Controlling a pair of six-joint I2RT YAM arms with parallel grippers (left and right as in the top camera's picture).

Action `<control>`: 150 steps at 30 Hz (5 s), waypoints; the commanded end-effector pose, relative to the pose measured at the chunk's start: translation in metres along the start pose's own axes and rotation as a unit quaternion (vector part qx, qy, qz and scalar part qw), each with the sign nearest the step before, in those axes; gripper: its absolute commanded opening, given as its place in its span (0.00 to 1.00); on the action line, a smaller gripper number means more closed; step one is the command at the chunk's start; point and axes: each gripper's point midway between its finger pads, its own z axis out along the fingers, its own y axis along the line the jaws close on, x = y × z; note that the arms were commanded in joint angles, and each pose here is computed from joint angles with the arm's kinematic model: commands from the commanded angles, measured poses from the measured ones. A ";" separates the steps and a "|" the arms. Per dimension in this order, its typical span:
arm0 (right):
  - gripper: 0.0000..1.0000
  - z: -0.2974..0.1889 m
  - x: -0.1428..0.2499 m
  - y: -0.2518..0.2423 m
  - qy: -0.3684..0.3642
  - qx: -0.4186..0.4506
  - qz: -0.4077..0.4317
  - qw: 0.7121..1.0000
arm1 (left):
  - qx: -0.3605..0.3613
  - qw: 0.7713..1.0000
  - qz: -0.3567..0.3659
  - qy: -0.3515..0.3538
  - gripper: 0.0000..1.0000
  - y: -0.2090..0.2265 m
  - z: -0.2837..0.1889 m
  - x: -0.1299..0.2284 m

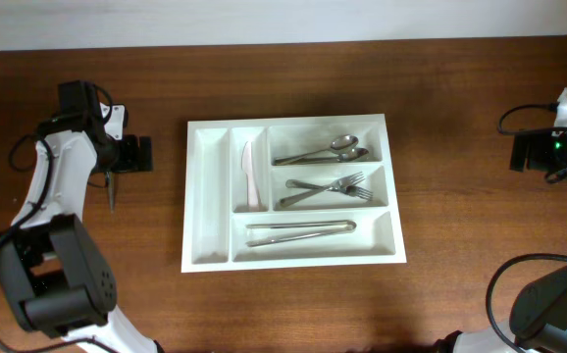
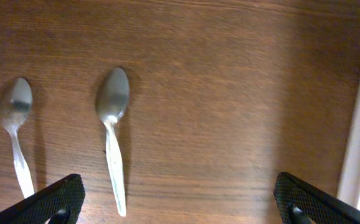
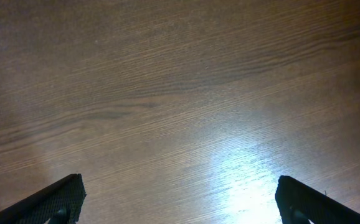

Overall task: Pack container
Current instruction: 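Release the knife and move the left gripper to the metal spoons, then lower the left gripper onto the right spoon and grasp it, then carry the spoon into the narrow left compartment and release it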

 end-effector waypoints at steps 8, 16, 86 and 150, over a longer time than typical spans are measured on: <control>0.99 0.003 0.002 0.001 0.004 -0.004 0.005 1.000 | -0.042 0.997 -0.051 0.044 0.99 0.032 0.023 0.005; 0.99 0.003 0.002 0.001 0.004 -0.004 0.005 1.000 | -0.041 0.996 -0.051 0.064 0.99 0.031 0.035 0.013; 0.99 0.003 0.002 0.001 0.004 -0.004 0.005 1.000 | 0.000 0.994 -0.046 0.097 0.80 0.050 0.086 0.034; 0.99 0.003 0.002 0.001 0.004 -0.004 0.005 1.000 | 0.112 0.991 0.004 0.074 0.03 -0.158 -0.058 0.026</control>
